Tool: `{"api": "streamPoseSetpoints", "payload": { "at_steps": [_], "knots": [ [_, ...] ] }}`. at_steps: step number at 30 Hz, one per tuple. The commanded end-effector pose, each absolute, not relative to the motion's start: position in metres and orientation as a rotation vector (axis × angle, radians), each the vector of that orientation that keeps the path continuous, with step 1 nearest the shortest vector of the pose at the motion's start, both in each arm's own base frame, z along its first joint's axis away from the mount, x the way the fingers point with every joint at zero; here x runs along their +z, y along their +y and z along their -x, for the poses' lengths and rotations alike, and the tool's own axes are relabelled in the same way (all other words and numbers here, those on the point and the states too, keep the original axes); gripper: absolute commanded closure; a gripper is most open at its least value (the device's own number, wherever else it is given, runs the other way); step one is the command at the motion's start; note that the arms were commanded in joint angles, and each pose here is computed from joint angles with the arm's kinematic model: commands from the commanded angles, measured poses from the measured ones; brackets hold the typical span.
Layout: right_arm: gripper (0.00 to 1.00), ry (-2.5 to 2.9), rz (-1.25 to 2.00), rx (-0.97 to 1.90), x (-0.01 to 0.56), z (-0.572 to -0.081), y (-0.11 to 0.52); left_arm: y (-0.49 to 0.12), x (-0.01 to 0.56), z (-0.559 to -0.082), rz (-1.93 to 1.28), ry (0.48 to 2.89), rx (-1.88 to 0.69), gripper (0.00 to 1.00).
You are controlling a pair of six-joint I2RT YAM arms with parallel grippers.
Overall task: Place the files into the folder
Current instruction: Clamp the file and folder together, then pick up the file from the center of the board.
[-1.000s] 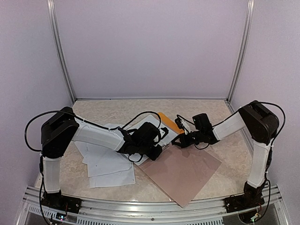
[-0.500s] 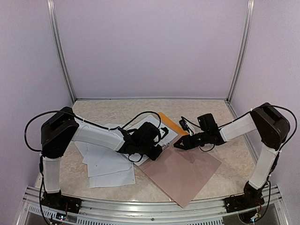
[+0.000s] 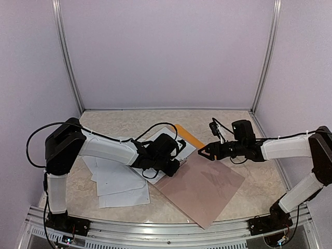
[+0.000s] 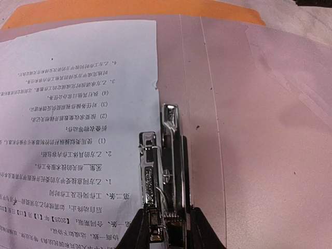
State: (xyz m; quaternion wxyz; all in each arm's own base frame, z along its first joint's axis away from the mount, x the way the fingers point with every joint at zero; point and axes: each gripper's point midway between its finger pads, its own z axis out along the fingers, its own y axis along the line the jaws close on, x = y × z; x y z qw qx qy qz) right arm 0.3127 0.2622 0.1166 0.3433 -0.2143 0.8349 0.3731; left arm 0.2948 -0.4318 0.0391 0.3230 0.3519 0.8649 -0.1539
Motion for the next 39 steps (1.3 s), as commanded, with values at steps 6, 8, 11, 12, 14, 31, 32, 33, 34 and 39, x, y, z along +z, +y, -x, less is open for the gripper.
{"api": "streamPoseSetpoints", "payload": {
  "at_steps": [6,8,11,12,14,31,32,33,34,39],
  "knots": [
    [0.38,2.258,0.478,0.838,0.103,-0.303,0.237,-0.429,0.056,-0.289,-0.919,2.309,-0.418,0.54],
    [0.38,2.262,0.476,0.837,0.101,-0.302,0.237,-0.432,0.069,-0.294,-0.915,2.278,-0.413,0.51],
    [0.38,2.264,0.472,0.822,0.101,-0.302,0.234,-0.435,0.085,-0.297,-0.911,2.238,-0.422,0.48],
    [0.38,2.266,0.466,0.804,0.102,-0.303,0.232,-0.435,0.091,-0.297,-0.909,2.222,-0.433,0.48],
    [0.38,2.276,0.457,0.771,0.103,-0.303,0.228,-0.436,0.102,-0.294,-0.904,2.192,-0.468,0.46],
    [0.38,2.411,0.353,0.594,0.092,-0.276,0.215,-0.382,0.116,-0.257,-0.544,2.455,-0.526,0.45],
    [0.37,2.421,0.363,0.573,0.093,-0.273,0.216,-0.375,0.112,-0.249,-0.507,2.488,-0.524,0.45],
    [0.37,2.427,0.368,0.575,0.092,-0.27,0.217,-0.369,0.112,-0.242,-0.468,2.518,-0.528,0.44],
    [0.36,2.438,0.358,0.566,0.09,-0.266,0.216,-0.363,0.108,-0.234,-0.439,2.546,-0.522,0.44],
    [0.35,2.498,0.387,0.355,0.081,-0.251,0.214,-0.342,0.099,-0.207,-0.34,2.603,-0.438,0.42]
  ]
}}
